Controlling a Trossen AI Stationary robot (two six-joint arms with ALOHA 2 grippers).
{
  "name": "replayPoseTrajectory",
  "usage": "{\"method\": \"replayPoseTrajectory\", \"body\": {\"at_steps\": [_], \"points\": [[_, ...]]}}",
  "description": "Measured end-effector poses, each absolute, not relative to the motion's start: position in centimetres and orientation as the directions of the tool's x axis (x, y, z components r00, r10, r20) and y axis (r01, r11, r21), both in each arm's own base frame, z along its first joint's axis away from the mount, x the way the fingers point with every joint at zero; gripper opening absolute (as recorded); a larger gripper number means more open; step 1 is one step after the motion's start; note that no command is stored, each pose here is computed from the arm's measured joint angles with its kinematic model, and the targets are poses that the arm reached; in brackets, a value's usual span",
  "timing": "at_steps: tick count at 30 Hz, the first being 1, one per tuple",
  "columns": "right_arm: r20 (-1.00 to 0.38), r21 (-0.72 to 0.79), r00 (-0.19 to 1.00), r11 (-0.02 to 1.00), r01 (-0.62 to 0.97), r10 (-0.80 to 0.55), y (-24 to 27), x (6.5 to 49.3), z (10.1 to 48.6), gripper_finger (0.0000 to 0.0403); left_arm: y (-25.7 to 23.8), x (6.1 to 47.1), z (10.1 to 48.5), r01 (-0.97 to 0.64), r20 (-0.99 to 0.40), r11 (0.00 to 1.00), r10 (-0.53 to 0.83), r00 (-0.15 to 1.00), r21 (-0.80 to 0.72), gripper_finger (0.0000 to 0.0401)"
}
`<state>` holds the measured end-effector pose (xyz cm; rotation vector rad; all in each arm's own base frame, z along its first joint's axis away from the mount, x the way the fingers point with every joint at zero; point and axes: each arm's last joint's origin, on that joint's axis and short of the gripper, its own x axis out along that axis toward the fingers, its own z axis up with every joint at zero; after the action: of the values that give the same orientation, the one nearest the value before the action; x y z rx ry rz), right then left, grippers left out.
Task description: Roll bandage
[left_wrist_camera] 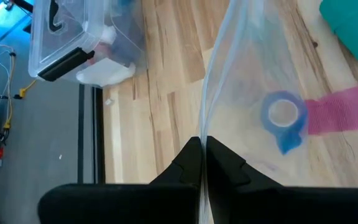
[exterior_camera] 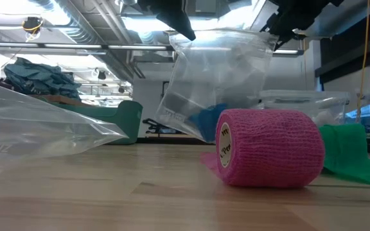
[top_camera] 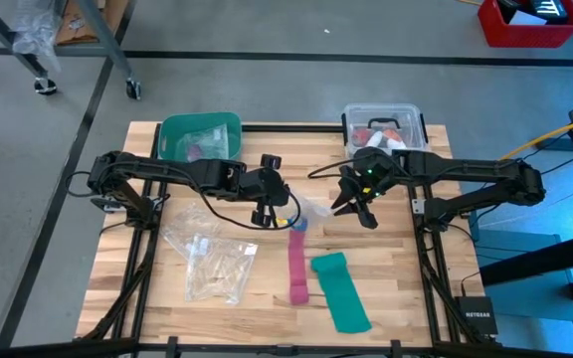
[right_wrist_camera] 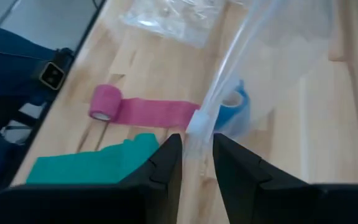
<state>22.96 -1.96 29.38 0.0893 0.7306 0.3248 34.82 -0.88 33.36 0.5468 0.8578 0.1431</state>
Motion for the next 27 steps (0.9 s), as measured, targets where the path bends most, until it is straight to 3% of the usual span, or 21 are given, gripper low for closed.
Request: {"method": "replayPoseTrajectory", "body": {"at_steps": [27], "points": [[-0.69,0.166,0.679,0.968,-0.188,0.25,-2.14,22.69,29.03,0.0095,-0.8,34.93,33.52,0.067,-0.659,0.845,0.36,0.661,0.53,0.0]]}}
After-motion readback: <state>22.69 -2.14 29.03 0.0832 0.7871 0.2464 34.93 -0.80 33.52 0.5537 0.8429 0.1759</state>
